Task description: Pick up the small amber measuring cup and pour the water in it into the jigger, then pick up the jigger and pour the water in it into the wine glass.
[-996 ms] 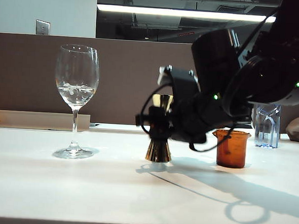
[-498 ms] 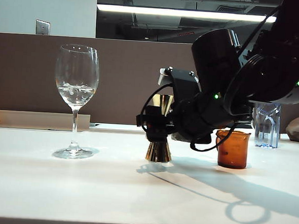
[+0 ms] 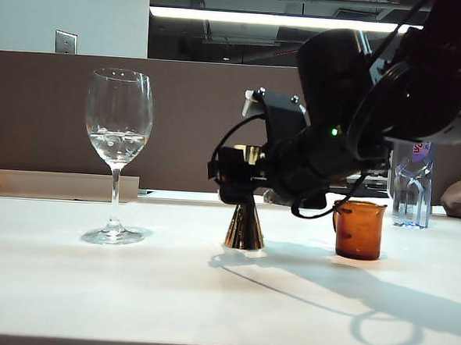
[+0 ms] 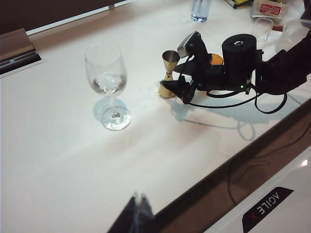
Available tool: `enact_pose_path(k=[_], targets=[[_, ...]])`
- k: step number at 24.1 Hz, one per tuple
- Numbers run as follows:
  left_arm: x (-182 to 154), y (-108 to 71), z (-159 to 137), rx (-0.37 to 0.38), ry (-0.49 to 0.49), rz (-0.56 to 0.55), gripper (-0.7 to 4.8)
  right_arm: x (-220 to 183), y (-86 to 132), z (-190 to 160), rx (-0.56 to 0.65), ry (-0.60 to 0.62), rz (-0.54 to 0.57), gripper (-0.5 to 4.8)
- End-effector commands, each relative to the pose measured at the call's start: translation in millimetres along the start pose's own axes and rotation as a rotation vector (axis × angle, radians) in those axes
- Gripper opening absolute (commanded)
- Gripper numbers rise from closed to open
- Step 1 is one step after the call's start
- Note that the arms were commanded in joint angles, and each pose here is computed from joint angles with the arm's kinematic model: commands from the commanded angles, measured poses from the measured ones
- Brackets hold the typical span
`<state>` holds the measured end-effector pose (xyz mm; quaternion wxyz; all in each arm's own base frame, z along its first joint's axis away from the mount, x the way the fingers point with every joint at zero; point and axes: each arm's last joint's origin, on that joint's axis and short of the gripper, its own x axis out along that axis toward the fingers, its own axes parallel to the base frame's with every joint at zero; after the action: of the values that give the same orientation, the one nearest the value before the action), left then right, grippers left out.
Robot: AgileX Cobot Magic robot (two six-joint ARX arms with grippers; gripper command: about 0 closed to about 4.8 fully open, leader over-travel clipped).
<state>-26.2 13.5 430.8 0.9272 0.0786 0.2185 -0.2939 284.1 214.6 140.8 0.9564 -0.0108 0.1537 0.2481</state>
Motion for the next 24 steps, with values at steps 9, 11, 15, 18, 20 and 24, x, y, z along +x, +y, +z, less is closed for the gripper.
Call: enact_pose_path(k=[9,11,15,18,20,24], targets=[[-1,-0.2,0,-0.004,0.000,0.000,-0.02,-12,0,15,-0.003,0.041,-0.008,4.51],[-1,-0.2,0,-0.004,0.000,0.000,-0.02,-15,2,17,-0.008,0.047,-0.023,4.54],[-1,-0.2,0,-0.004,0.000,0.000,-0.02,-22,9,23,-0.017,0.051,-0.033,4.63],[-1,-0.1,0,-0.004,0.000,0.001,-0.02,-34,16,22,-0.029,0.053,-0.041,4.63],[-1,-0.2,0,-0.004,0.000,0.000,-0.02,-44,19,20,-0.036,0.047,-0.061,4.63],[-1,-0.1,0,-0.004,0.000,0.001,-0.02,-89,20,26,-0.044,0.029,-0.051,4.63]])
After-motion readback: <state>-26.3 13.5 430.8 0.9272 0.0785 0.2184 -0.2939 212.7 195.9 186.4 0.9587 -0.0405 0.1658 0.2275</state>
